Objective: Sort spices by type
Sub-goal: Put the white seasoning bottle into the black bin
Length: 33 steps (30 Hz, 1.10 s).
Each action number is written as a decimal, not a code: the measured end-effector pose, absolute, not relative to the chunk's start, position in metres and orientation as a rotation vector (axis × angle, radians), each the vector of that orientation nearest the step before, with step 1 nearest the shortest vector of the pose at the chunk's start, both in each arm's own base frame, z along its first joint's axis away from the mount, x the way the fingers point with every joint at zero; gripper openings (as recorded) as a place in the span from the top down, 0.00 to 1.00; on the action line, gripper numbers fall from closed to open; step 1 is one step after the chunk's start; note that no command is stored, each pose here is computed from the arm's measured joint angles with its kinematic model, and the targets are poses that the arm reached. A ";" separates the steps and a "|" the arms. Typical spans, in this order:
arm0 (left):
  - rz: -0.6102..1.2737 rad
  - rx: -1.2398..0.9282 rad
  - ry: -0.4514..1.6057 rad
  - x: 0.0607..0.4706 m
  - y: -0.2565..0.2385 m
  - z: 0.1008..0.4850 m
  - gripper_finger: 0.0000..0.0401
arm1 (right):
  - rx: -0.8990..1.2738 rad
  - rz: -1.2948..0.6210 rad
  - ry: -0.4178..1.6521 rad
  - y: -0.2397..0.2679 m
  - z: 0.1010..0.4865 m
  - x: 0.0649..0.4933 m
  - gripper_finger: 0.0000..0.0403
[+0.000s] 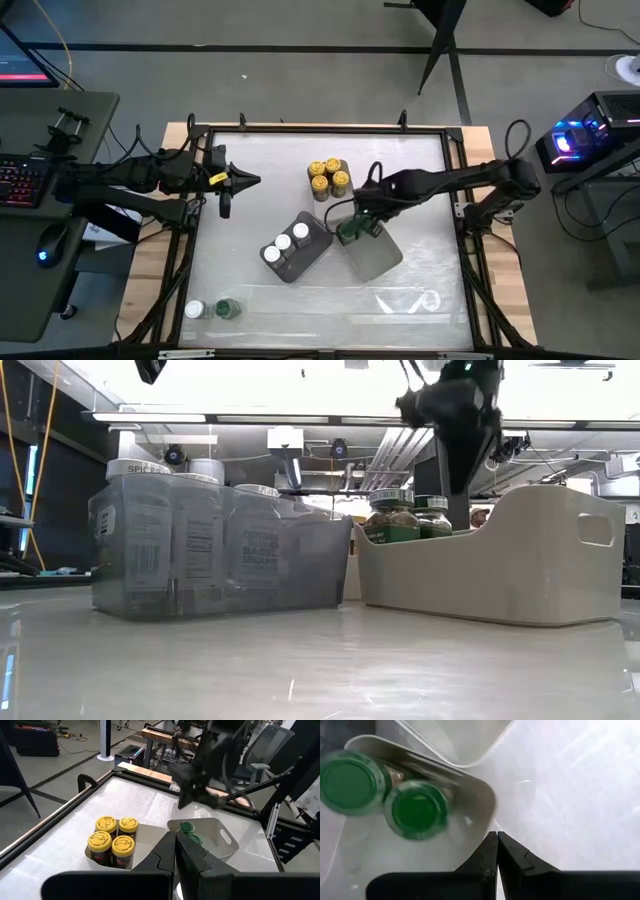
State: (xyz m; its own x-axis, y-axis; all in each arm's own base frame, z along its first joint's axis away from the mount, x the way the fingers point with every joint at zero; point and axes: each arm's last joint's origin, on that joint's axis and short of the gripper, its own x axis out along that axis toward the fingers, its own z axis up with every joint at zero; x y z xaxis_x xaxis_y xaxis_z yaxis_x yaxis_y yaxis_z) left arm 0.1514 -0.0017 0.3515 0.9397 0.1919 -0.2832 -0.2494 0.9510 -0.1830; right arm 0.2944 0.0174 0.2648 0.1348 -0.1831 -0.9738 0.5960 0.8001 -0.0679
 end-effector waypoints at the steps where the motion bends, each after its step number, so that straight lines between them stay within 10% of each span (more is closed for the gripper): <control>1: 0.226 -0.219 0.267 0.151 -0.002 0.351 1.00 | 0.378 -0.590 1.319 0.017 0.271 0.291 1.00; 15: -0.099 -0.305 0.411 0.157 -0.013 0.341 0.95 | 0.669 -0.584 0.791 0.044 0.329 0.294 1.00; 33: -0.537 -0.588 1.270 0.179 -0.133 0.312 0.37 | 0.418 -0.471 0.868 0.053 0.311 0.312 1.00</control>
